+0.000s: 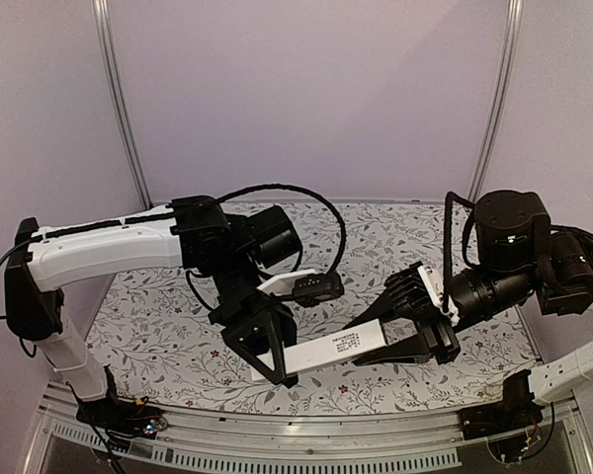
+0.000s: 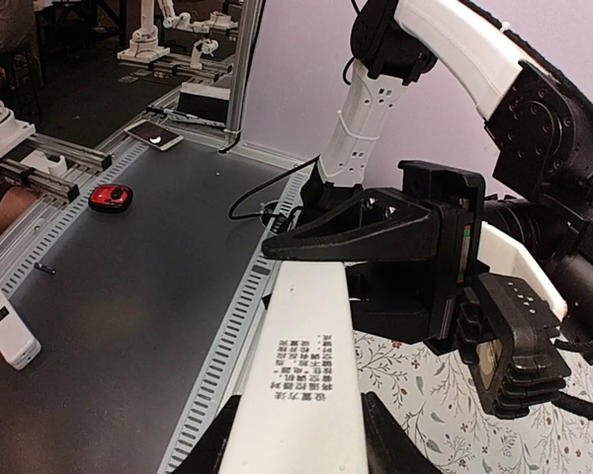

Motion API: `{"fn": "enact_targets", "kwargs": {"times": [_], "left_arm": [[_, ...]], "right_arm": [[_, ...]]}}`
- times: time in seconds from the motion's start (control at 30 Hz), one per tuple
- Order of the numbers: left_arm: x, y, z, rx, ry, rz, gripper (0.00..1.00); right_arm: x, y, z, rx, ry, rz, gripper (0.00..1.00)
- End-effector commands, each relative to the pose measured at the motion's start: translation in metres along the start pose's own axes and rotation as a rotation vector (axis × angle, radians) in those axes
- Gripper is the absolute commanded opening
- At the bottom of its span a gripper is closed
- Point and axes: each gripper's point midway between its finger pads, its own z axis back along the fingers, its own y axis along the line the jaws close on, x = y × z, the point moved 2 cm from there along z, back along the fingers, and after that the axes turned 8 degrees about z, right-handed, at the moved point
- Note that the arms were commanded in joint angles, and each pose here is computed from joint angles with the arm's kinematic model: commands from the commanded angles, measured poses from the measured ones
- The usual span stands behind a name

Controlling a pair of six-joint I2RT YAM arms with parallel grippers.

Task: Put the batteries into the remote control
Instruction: Pass from the left arm to the right, then remove the battery cover from the remote control.

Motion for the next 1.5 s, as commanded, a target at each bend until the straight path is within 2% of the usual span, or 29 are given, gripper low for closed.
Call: {"fn": "enact_targets", "kwargs": {"times": [0.0, 0.1, 0.17, 0.23, 0.27, 0.33, 0.43, 0.5, 0.57, 0.7, 0.83, 0.93, 0.97, 1.03, 1.1, 1.23, 1.33, 1.47], "left_arm": [[0.003, -0.006, -0.002, -0.017, 0.004, -0.029, 0.08], [0.003, -0.006, -0.002, -0.017, 0.004, -0.030, 0.08], [0.003, -0.005, -0.001, -0.010, 0.003, -0.029, 0.12], [0.004, -0.003, 0.002, 0.007, -0.006, -0.031, 0.28], [0.004, -0.003, 0.006, 0.015, -0.014, -0.034, 0.48], [0.007, -0.003, 0.015, 0.041, -0.038, -0.048, 0.70], [0.015, -0.001, 0.037, 0.112, -0.107, -0.056, 0.92], [0.023, 0.006, 0.056, 0.206, -0.185, -0.057, 0.98], [0.034, 0.011, 0.083, 0.324, -0.304, -0.066, 0.99], [0.054, 0.014, 0.164, 0.558, -0.659, -0.061, 1.00], [0.048, 0.016, 0.226, 0.834, -0.974, -0.006, 1.00], [0.040, 0.016, 0.252, 0.910, -1.098, -0.045, 1.00], [0.038, 0.020, 0.261, 0.919, -1.127, 0.005, 0.99], [0.044, 0.031, 0.259, 0.893, -1.071, 0.057, 0.99], [0.055, 0.036, 0.242, 0.777, -0.978, 0.036, 1.00], [0.074, 0.036, 0.219, 0.644, -0.923, -0.019, 0.99], [0.084, 0.036, 0.199, 0.602, -0.863, -0.045, 0.91], [0.097, 0.040, 0.176, 0.552, -0.791, -0.046, 0.75]], "right_arm": [[0.013, 0.000, 0.007, -0.003, -0.043, 0.013, 0.34], [0.015, 0.000, 0.008, -0.005, -0.051, 0.014, 0.26], [0.016, -0.001, 0.009, -0.008, -0.055, 0.011, 0.20], [0.016, -0.001, 0.010, -0.015, -0.052, 0.007, 0.15], [0.014, -0.002, 0.010, -0.021, -0.046, 0.004, 0.13], [0.009, -0.004, 0.010, -0.042, -0.025, -0.005, 0.10], [-0.007, -0.010, 0.009, -0.104, 0.039, -0.022, 0.04], [-0.020, -0.014, 0.009, -0.152, 0.085, -0.026, 0.03], [-0.031, -0.018, 0.013, -0.213, 0.113, -0.026, 0.03], [-0.052, -0.037, 0.025, -0.411, 0.157, -0.026, 0.01], [-0.069, -0.054, 0.043, -0.598, 0.201, -0.011, 0.01], [-0.072, -0.063, 0.056, -0.713, 0.177, 0.009, 0.00], [-0.071, -0.065, 0.060, -0.743, 0.163, 0.013, 0.00], [-0.071, -0.070, 0.067, -0.787, 0.142, 0.016, 0.00], [-0.072, -0.069, 0.067, -0.800, 0.118, 0.033, 0.00], [-0.066, -0.072, 0.066, -0.811, 0.091, 0.065, 0.00], [-0.068, -0.073, 0.061, -0.808, 0.109, 0.085, 0.00], [-0.071, -0.077, 0.057, -0.816, 0.135, 0.097, 0.00]]}}
